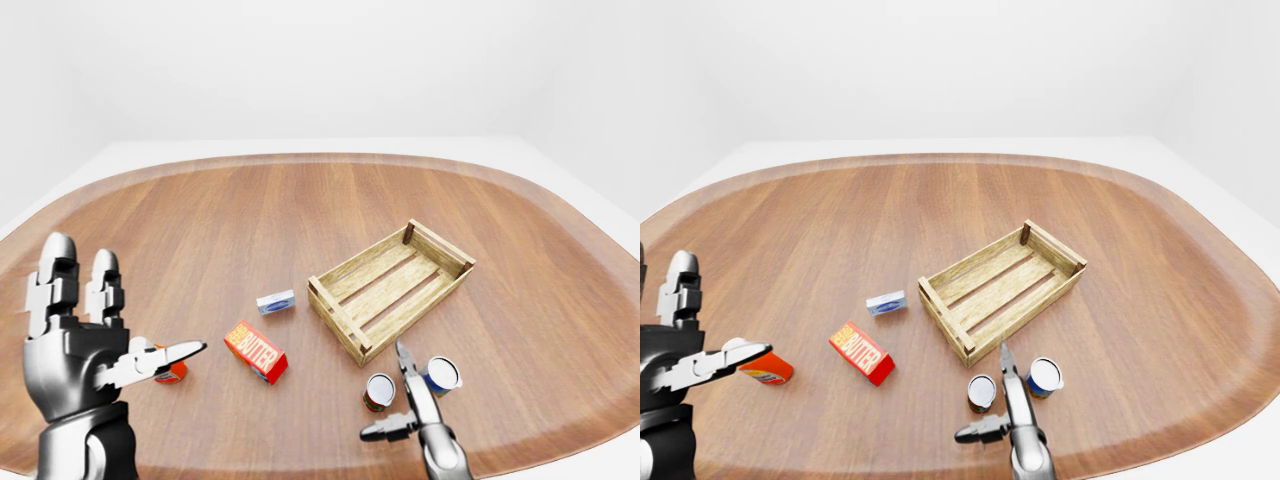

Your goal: Pick up the tomato sauce, and put it in the wooden tray.

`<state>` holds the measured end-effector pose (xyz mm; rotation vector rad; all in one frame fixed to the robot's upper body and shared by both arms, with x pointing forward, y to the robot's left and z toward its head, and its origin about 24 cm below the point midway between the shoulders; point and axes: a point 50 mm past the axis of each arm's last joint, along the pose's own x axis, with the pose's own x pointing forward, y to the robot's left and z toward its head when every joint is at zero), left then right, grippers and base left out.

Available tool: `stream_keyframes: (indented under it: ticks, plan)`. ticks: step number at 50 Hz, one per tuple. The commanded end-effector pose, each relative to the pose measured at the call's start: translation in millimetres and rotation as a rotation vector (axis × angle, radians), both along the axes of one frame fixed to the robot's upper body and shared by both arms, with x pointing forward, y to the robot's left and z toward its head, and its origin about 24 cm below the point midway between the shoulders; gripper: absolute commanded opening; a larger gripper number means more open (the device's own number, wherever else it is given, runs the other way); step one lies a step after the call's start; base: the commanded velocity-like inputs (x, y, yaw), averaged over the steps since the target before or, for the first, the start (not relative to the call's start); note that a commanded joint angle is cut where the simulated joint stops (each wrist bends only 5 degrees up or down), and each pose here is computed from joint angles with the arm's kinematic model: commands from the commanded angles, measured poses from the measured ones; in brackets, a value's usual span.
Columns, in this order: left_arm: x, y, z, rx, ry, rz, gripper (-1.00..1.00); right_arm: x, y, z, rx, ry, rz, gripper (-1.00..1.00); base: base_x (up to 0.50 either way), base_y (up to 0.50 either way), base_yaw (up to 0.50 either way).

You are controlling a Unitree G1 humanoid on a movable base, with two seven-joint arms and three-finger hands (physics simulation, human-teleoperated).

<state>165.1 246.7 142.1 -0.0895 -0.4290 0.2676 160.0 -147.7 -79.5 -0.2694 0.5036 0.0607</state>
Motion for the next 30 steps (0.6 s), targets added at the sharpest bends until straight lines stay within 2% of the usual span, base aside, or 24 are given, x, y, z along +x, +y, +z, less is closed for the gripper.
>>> stream_keyframes:
  ticks: [1,17,18,19,30]
  plan:
    - [0.3,0.0,-0.3,0.000,0.002,0.000,0.95,1.1,-0.4,-3.1,-0.003,0.013,-0.002,1.00,0.00,0.00,0.00]
    - [0.9,-0.3,-0.6,0.000,0.003,-0.002,0.95,-0.8,2.0,-2.3,-0.012,0.012,0.020,1.00,0.00,0.00,0.00]
    - [0.7,-0.4,-0.5,0.000,0.003,-0.002,0.95,-0.7,1.8,-2.2,-0.013,0.011,0.019,-0.77,0.00,0.00,0.00]
    - [0.7,-0.3,-0.5,0.000,0.003,-0.002,0.95,-0.8,1.9,-2.2,-0.013,0.011,0.020,-0.96,0.00,0.00,0.00]
    - [0.6,-0.9,-0.1,0.003,0.002,-0.003,0.95,-1.9,2.5,-2.1,-0.008,0.014,0.030,-1.00,0.00,0.00,0.00]
